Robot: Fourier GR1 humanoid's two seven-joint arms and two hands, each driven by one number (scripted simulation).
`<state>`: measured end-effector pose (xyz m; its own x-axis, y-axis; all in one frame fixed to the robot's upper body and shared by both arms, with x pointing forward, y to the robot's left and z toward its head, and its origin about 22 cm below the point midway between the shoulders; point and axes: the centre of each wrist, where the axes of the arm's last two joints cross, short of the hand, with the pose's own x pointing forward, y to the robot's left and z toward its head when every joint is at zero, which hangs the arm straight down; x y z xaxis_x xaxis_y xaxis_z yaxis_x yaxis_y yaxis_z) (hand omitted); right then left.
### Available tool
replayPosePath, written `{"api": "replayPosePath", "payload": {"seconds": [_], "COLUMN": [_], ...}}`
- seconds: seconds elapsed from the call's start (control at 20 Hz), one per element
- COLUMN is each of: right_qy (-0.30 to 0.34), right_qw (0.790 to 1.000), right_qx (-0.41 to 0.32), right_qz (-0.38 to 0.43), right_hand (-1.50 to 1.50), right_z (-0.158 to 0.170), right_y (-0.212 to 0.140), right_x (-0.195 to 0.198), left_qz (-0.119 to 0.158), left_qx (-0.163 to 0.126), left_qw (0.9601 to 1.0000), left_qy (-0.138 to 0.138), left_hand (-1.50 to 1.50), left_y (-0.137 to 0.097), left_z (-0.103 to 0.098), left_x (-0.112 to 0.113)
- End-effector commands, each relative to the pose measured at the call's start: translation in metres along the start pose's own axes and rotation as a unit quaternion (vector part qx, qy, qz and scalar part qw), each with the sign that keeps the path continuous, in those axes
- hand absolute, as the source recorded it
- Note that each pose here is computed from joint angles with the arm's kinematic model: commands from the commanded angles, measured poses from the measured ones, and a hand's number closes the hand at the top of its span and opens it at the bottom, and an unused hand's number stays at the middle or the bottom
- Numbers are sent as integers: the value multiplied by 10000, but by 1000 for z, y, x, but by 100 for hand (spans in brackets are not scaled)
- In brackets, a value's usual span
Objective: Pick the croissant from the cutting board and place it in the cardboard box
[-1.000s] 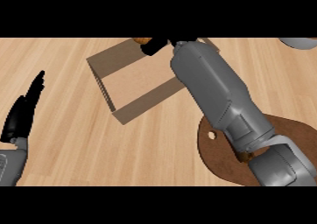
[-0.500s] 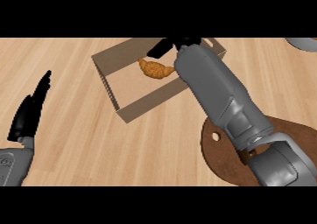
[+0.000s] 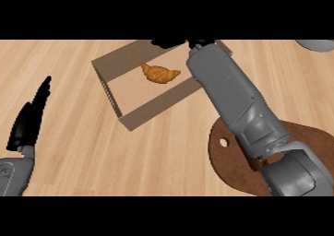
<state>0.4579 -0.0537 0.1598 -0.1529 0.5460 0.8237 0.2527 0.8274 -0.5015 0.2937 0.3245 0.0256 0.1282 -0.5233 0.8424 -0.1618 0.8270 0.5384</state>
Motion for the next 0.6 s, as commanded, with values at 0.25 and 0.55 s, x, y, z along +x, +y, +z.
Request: {"api": "replayPosePath", "payload": {"seconds": [0.25, 0.55], "right_qy": [-107, 92], "right_qw": [9941, 9935], "right_qx": [-301, -575], "right_qz": [-1036, -981], "right_hand": [-150, -150], "right_z": [-17, -18], "right_y": [-33, -74], "right_x": [-19, -83], "left_qz": [4, -22], "left_qx": [205, 355], "left_qw": [9993, 9987], "left_qy": [321, 378], "left_hand": [0, 0], "left_y": [11, 23], "left_z": [7, 13], "left_x": [-12, -23]}}
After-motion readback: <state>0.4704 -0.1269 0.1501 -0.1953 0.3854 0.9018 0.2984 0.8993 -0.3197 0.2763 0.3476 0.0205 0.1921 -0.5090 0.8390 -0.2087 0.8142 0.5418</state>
